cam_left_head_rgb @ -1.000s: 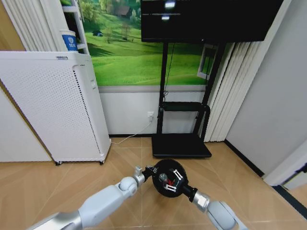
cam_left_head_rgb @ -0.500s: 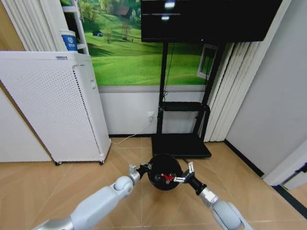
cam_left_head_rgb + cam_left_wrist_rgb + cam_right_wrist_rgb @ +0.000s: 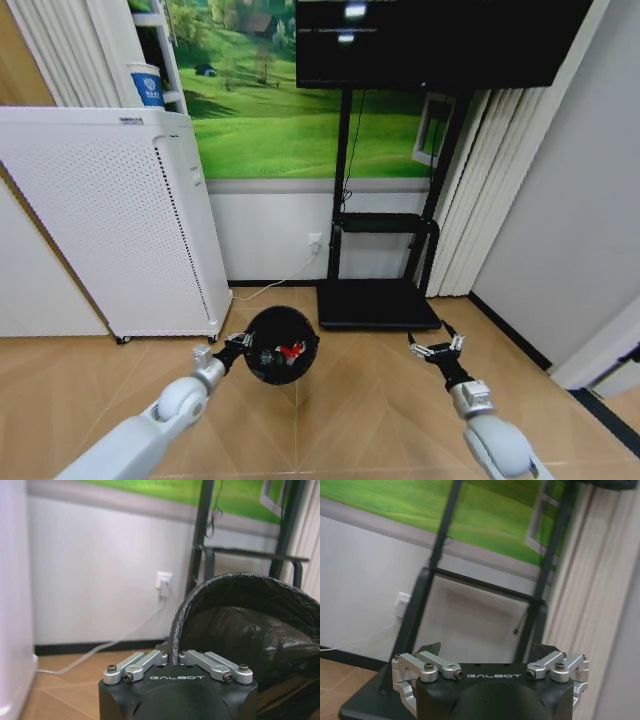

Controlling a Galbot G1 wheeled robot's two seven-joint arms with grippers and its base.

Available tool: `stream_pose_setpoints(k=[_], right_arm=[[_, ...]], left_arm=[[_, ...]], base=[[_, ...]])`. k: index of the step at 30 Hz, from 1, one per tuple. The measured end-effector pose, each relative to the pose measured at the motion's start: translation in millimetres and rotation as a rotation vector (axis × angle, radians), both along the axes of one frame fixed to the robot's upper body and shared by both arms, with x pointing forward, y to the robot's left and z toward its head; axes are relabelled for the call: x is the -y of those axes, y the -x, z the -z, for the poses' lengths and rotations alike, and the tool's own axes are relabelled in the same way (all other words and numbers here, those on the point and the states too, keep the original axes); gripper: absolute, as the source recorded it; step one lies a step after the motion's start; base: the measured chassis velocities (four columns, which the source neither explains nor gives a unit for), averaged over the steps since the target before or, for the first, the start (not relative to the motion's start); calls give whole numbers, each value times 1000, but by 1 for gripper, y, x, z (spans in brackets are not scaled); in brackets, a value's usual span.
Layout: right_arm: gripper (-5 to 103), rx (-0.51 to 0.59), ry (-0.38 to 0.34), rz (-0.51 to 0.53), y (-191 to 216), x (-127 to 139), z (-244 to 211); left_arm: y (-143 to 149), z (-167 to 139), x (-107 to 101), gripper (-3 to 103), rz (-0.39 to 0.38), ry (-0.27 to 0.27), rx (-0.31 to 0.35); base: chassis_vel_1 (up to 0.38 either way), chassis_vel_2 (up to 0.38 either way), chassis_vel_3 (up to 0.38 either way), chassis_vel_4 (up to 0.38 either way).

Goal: Pick up the trash bin and place the garbage on the floor into it.

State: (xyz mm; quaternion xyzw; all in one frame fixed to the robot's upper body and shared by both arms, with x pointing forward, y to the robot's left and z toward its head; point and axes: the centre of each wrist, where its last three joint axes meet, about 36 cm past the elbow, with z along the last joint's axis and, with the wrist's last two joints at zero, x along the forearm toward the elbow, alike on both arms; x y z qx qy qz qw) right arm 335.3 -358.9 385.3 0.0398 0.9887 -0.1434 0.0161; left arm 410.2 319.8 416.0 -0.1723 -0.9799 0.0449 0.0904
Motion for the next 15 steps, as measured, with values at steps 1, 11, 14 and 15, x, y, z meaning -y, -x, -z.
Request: stream_pose_setpoints(k=[1,11,14,15], right_arm=[[100,-14,-37,53,12,-3,3],[100,-30,-68,230,73,16,5],[100,-28,-67,242,79,22,4],[100,-26,-66,245,80,25,5]], left_arm=[[15,-5,-5,3,-21,7,3],[70,-5,9,3,-251,55,-105],[94,-6,4,3,-378,47,-162],[107,-11,0,3,-442,40,-187]], base=[[0,0,0,0],[0,0,0,0],[0,0,0,0],[0,0,0,0]])
